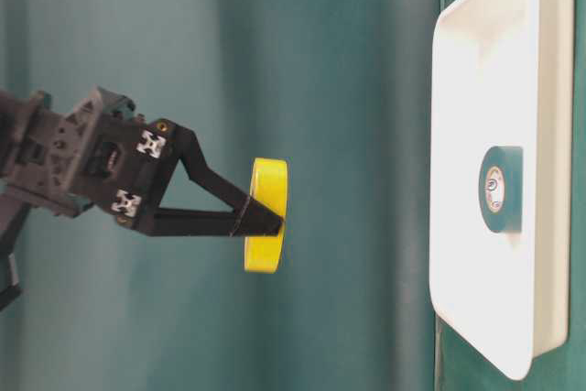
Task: Pick up the tape from a random location and place it into the white case.
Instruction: 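Lift the yellow roll and carry it toward the white tray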
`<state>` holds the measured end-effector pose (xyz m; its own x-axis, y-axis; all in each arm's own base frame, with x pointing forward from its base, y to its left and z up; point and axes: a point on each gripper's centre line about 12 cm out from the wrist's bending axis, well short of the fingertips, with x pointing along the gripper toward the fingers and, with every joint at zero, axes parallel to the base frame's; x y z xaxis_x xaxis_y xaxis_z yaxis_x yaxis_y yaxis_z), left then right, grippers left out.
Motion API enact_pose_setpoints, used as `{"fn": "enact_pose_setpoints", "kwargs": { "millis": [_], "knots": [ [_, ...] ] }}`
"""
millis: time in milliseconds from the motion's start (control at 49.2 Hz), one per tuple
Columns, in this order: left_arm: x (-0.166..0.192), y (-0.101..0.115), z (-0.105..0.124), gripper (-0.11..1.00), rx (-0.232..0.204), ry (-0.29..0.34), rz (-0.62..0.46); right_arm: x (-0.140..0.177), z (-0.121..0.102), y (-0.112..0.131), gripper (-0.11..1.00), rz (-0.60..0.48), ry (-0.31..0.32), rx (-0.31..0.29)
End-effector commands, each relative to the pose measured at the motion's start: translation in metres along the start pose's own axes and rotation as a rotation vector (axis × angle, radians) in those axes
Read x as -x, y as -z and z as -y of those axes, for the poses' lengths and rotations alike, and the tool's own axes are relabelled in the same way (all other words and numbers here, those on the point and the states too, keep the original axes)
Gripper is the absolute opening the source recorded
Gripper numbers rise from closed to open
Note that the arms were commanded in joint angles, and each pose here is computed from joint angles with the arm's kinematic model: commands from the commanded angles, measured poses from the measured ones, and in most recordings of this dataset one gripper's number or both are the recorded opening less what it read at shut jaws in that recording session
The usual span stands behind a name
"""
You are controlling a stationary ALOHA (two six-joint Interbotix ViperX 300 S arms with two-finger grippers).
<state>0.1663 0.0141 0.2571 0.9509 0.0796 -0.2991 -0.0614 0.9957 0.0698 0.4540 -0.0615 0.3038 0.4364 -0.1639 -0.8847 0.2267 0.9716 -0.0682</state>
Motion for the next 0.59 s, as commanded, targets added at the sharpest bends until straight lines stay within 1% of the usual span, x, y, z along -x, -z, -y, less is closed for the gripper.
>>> {"fn": "enact_pose_setpoints", "kwargs": {
  "millis": [0, 163, 264, 427, 570],
  "knots": [
    [-0.002, -0.002, -0.001, 0.91, 0.002, -0.003, 0.000, 0.024, 0.021, -0.008, 0.32, 0.071, 0.017, -0.038],
    [-0.001, -0.003, -0.001, 0.91, 0.002, -0.003, 0.001, 0.018, 0.053, -0.010, 0.32, 0.089, 0.049, -0.096],
    [-0.001, -0.003, -0.001, 0.91, 0.004, -0.003, 0.001, 0.012, 0.068, -0.010, 0.32, 0.089, 0.065, -0.119],
    [-0.002, -0.002, -0.001, 0.91, 0.004, -0.003, 0.000, 0.009, 0.078, -0.008, 0.32, 0.076, 0.077, -0.147],
    [-0.001, -0.003, -0.001, 0.91, 0.004, -0.003, 0.001, 0.009, 0.080, 0.003, 0.32, 0.047, 0.085, -0.146]
  ]
}}
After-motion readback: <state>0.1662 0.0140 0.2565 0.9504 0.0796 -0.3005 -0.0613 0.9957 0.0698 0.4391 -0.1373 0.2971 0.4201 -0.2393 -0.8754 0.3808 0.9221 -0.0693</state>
